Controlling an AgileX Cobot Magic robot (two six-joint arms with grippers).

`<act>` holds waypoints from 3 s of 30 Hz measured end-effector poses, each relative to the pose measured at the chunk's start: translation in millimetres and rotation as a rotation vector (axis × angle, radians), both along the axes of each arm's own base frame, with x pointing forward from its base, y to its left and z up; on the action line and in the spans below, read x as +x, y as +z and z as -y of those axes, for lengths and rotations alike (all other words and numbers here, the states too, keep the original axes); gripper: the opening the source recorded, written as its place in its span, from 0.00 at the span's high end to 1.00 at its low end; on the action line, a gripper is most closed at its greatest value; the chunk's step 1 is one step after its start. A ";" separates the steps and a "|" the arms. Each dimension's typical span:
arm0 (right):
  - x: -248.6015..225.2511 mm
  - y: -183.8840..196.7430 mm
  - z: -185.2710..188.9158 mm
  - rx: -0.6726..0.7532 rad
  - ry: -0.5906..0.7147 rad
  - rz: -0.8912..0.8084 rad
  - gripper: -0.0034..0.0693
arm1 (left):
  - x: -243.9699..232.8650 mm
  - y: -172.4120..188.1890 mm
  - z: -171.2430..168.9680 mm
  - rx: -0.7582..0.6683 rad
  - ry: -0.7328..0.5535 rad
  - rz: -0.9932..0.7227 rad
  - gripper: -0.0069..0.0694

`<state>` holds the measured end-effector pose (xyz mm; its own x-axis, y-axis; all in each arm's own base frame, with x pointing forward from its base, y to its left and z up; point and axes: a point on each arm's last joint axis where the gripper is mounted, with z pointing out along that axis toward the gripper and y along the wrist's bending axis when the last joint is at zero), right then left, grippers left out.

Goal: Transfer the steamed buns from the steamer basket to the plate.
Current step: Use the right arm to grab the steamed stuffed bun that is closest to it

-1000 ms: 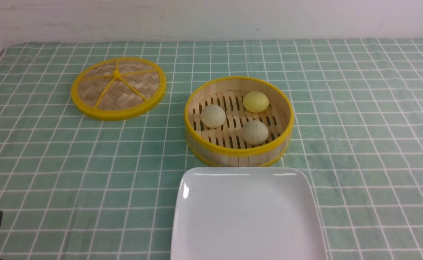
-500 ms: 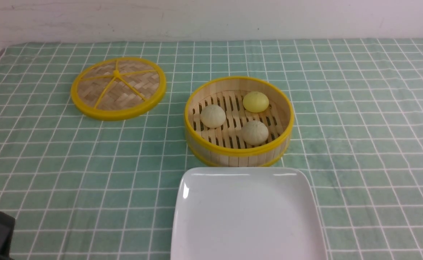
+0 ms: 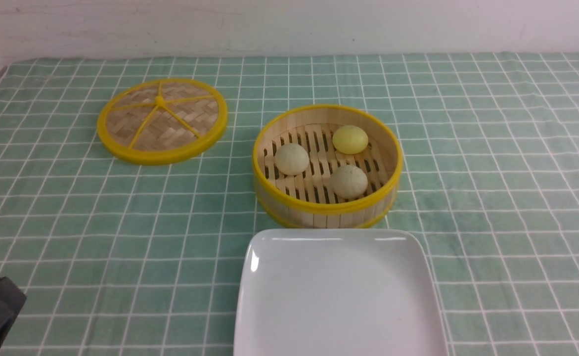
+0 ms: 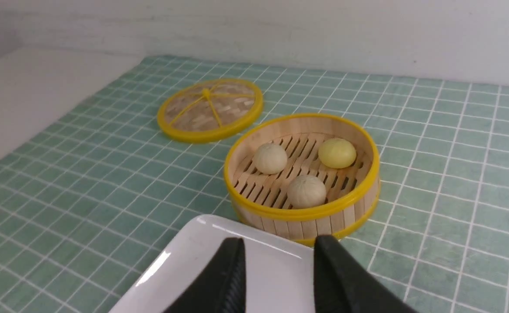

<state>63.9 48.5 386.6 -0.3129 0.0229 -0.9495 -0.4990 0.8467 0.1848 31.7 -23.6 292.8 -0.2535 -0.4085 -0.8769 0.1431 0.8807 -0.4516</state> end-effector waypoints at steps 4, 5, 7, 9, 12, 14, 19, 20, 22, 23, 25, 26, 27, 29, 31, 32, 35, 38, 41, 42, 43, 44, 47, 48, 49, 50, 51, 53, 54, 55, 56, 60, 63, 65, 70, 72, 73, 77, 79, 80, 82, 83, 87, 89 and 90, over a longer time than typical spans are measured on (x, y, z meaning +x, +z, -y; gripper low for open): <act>33.0 15.3 -3.6 -0.014 0.064 -0.064 0.62 | 8.1 16.6 2.7 0.082 -0.054 -0.080 0.38; 42.5 19.1 -5.2 -0.015 0.091 -0.091 0.62 | 10.9 22.2 3.3 0.089 -0.065 -0.092 0.38; 60.7 26.0 -7.2 -0.026 0.132 -0.133 0.62 | 16.6 28.6 3.9 0.088 -0.076 -0.112 0.38; 82.2 34.7 -9.5 -0.056 0.194 -0.182 0.62 | 25.2 35.2 4.1 0.078 -0.079 -0.126 0.38; 108.7 44.8 -12.0 -0.091 0.273 -0.239 0.62 | 36.5 40.2 3.3 0.103 -0.081 -0.124 0.38; 133.7 53.9 -13.0 -0.105 0.314 -0.269 0.62 | 45.3 39.5 3.0 0.144 -0.092 -0.131 0.38; 187.3 62.3 -12.5 -0.120 0.330 -0.282 0.62 | 61.2 36.0 5.5 0.175 -0.143 -0.157 0.38; 197.9 60.9 -12.8 -0.134 0.335 -0.284 0.62 | 63.9 35.7 6.2 0.180 -0.154 -0.157 0.38; 211.4 57.0 -13.5 -0.170 0.339 -0.290 0.62 | 67.1 35.3 7.3 0.188 -0.171 -0.154 0.38; 224.1 52.7 -15.4 -0.204 0.346 -0.297 0.62 | 69.6 35.2 8.1 0.188 -0.182 -0.153 0.38; 244.1 44.1 -21.6 -0.251 0.355 -0.325 0.62 | 72.3 35.6 9.7 0.188 -0.202 -0.142 0.38; 245.8 42.9 -22.0 -0.260 0.353 -0.328 0.62 | 72.8 35.5 9.8 0.188 -0.203 -0.142 0.38; 257.1 36.6 -27.8 -0.282 0.357 -0.352 0.62 | 73.3 35.9 10.3 0.193 -0.211 -0.134 0.38; 271.7 26.3 -36.3 -0.314 0.359 -0.388 0.62 | 73.6 36.2 10.8 0.206 -0.221 -0.124 0.38; 289.5 12.4 -48.4 -0.362 0.369 -0.420 0.62 | 73.5 36.6 11.3 0.208 -0.226 -0.119 0.38; 297.2 6.2 -54.4 -0.381 0.375 -0.433 0.62 | 73.5 36.7 11.4 0.207 -0.228 -0.118 0.38; 316.5 -8.9 -68.9 -0.425 0.371 -0.466 0.62 | 73.8 36.6 11.8 0.202 -0.231 -0.120 0.38; 335.7 -25.5 -85.2 -0.457 0.359 -0.498 0.62 | 74.3 36.4 12.3 0.192 -0.235 -0.124 0.38; 350.1 -41.8 -97.0 -0.486 0.355 -0.522 0.62 | 79.3 34.4 15.1 0.156 -0.268 -0.166 0.38; 354.7 -48.2 -101.5 -0.493 0.359 -0.531 0.62 | 83.2 32.7 16.3 0.149 -0.287 -0.196 0.38; 358.9 -55.5 -105.2 -0.499 0.364 -0.542 0.62 | 87.6 31.5 17.4 0.144 -0.307 -0.227 0.38; 360.3 -57.2 -107.5 -0.502 0.367 -0.541 0.62 | 89.6 31.0 17.7 0.145 -0.314 -0.239 0.38; 369.8 -79.9 -122.9 -0.523 0.395 -0.571 0.62 | 107.6 27.8 19.2 0.157 -0.362 -0.310 0.38; 371.3 -86.0 -127.5 -0.532 0.403 -0.579 0.62 | 112.3 27.5 19.3 0.166 -0.372 -0.315 0.38; 372.6 -91.7 -131.7 -0.544 0.410 -0.585 0.62 | 116.4 27.5 19.5 0.175 -0.380 -0.314 0.38; 373.0 -93.8 -133.6 -0.547 0.414 -0.587 0.62 | 117.8 27.4 19.6 0.179 -0.385 -0.314 0.38; 373.8 -101.7 -139.5 -0.568 0.423 -0.596 0.62 | 121.8 28.5 20.2 0.183 -0.396 -0.307 0.38; 374.2 -110.4 -145.0 -0.602 0.429 -0.605 0.62 | 127.3 28.7 20.8 0.179 -0.405 -0.306 0.38; 374.5 -115.4 -148.3 -0.618 0.434 -0.611 0.62 | 129.1 29.0 21.0 0.177 -0.407 -0.304 0.38; 374.3 -119.4 -151.3 -0.632 0.439 -0.615 0.62 | 130.9 29.3 21.3 0.176 -0.411 -0.301 0.38; 374.6 -123.7 -153.6 -0.644 0.442 -0.620 0.62 | 132.1 28.9 21.4 0.178 -0.414 -0.301 0.38; 375.2 -133.5 -159.5 -0.659 0.453 -0.633 0.62 | 134.2 28.3 21.3 0.186 -0.418 -0.300 0.38; 373.9 -133.9 -162.5 -0.661 0.459 -0.632 0.62 | 134.7 28.6 20.9 0.188 -0.412 -0.296 0.38; 372.5 -133.6 -165.6 -0.662 0.466 -0.629 0.62 | 135.4 28.9 20.3 0.189 -0.403 -0.291 0.38; 371.2 -138.0 -171.2 -0.668 0.478 -0.634 0.61 | 135.6 28.9 20.0 0.192 -0.400 -0.289 0.38; 372.1 -144.5 -172.9 -0.672 0.483 -0.646 0.59 | 135.8 29.1 19.9 0.193 -0.398 -0.288 0.38; 372.6 -147.8 -173.7 -0.675 0.485 -0.652 0.57 | 135.8 29.1 19.8 0.194 -0.397 -0.287 0.38; 373.6 -152.0 -173.7 -0.681 0.485 -0.659 0.51 | 135.9 29.0 19.7 0.197 -0.397 -0.287 0.38; 373.7 -152.0 -173.6 -0.682 0.485 -0.659 0.48 | 135.8 28.8 19.5 0.201 -0.396 -0.288 0.38; 373.7 -152.0 -173.6 -0.682 0.485 -0.659 0.47 | 135.8 28.8 19.5 0.201 -0.396 -0.288 0.38; 373.7 -152.4 -173.7 -0.682 0.485 -0.660 0.47 | 135.8 28.8 19.5 0.201 -0.396 -0.288 0.38; 373.7 -152.4 -173.7 -0.681 0.486 -0.660 0.46 | 135.8 28.8 19.5 0.201 -0.396 -0.288 0.38; 374.9 -157.5 -174.3 -0.682 0.488 -0.669 0.46 | 135.8 28.8 19.5 0.201 -0.396 -0.288 0.38; 375.8 -162.4 -174.8 -0.684 0.490 -0.679 0.46 | 135.8 28.8 19.5 0.201 -0.396 -0.288 0.38; 377.1 -168.1 -175.3 -0.685 0.491 -0.688 0.46 | 135.8 28.8 19.5 0.201 -0.396 -0.288 0.38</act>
